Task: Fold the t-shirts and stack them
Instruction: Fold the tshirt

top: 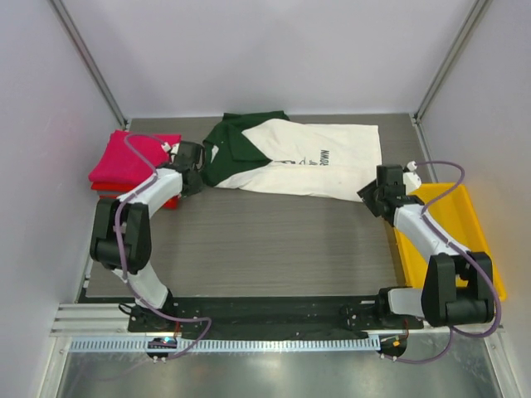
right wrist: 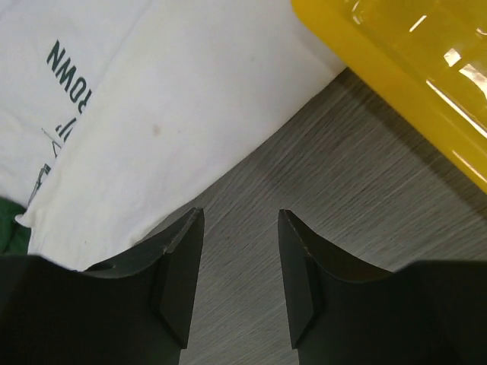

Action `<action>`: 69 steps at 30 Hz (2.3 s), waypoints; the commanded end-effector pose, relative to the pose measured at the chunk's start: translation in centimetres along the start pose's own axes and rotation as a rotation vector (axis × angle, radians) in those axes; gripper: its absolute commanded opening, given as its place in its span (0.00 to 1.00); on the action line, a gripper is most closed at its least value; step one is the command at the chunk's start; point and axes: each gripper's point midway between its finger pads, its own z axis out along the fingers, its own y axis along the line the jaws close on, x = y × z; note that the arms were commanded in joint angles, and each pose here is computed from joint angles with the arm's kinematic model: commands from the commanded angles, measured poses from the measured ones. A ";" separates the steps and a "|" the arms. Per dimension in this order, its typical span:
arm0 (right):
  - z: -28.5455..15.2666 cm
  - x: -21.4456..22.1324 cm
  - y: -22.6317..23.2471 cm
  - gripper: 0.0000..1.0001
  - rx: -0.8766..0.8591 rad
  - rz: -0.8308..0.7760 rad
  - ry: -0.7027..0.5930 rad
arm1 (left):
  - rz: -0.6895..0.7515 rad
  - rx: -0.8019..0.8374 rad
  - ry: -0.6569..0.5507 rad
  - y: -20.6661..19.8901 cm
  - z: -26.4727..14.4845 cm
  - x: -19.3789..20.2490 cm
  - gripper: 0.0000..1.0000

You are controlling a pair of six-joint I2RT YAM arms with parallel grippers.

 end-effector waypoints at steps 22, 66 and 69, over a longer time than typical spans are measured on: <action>6.6 -3.2 -2.9 0.47 0.131 0.390 -0.320 | -0.354 0.455 -0.225 -7.0 -6.5 -3.4 0.49; 0.6 -1.0 -6.0 0.01 0.134 0.193 -0.241 | -0.568 0.482 -0.190 -8.9 2.7 -2.9 0.67; 0.4 -1.3 -5.9 0.01 0.132 0.198 -0.255 | -0.562 0.432 -0.198 -8.5 3.7 -3.7 0.60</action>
